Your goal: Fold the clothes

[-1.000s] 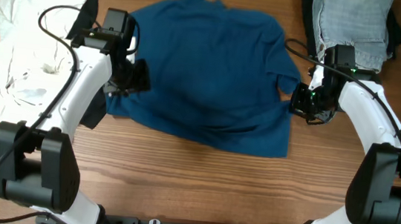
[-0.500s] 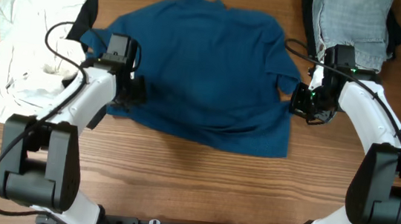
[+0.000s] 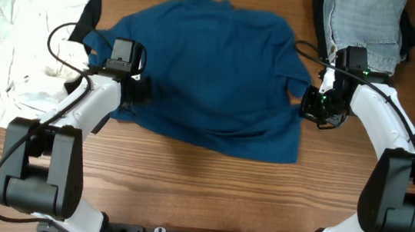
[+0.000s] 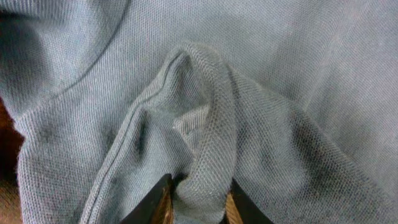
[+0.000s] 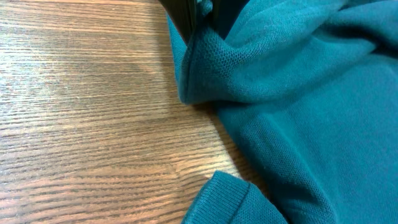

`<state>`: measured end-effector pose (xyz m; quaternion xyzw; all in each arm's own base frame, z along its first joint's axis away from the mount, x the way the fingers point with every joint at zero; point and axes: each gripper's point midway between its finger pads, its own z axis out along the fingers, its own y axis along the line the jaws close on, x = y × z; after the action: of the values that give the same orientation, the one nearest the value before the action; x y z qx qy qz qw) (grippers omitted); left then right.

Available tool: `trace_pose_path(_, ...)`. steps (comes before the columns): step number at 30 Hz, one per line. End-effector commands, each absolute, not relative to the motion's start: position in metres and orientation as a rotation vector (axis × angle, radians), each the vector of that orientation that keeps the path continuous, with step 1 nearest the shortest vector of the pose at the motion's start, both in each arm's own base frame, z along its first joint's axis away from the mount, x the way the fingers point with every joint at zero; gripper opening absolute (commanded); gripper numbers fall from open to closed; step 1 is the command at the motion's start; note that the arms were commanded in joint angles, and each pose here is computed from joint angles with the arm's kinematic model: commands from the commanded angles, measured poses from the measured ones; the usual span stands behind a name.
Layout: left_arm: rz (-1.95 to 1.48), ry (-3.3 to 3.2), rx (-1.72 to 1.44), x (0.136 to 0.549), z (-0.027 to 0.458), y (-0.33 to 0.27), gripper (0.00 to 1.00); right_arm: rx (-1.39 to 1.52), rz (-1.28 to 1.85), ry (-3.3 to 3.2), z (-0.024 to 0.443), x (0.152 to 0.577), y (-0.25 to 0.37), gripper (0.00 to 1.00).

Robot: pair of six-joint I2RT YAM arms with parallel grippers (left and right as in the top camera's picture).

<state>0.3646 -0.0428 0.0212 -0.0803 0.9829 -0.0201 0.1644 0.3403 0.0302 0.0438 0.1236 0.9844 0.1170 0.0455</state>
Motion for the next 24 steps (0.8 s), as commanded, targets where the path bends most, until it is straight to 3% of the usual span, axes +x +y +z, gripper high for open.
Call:
trace_pose_path(1,-0.034,2.809,-0.227,0.362,0.017,-0.039,0.13,0.350,0.351,3.005,0.043,0.344,0.029,0.04)
trace_pose_path(2,-0.035,2.808,-0.227,0.363,0.017,-0.039,0.04,0.350,0.351,3.004,0.043,0.344,0.029,0.05)
trace_pose_path(9,-0.239,2.851,-0.203,0.354,0.058,-0.064,0.04,0.337,0.349,3.011,0.043,0.342,0.029,0.04)
trace_pose_path(18,-0.323,2.969,-0.248,0.293,0.152,-0.068,0.04,0.340,0.349,3.035,0.039,0.335,0.029,0.04)
trace_pose_path(24,-0.327,2.967,-0.253,0.287,0.156,-0.068,0.04,0.341,0.349,3.036,0.039,0.335,0.029,0.04)
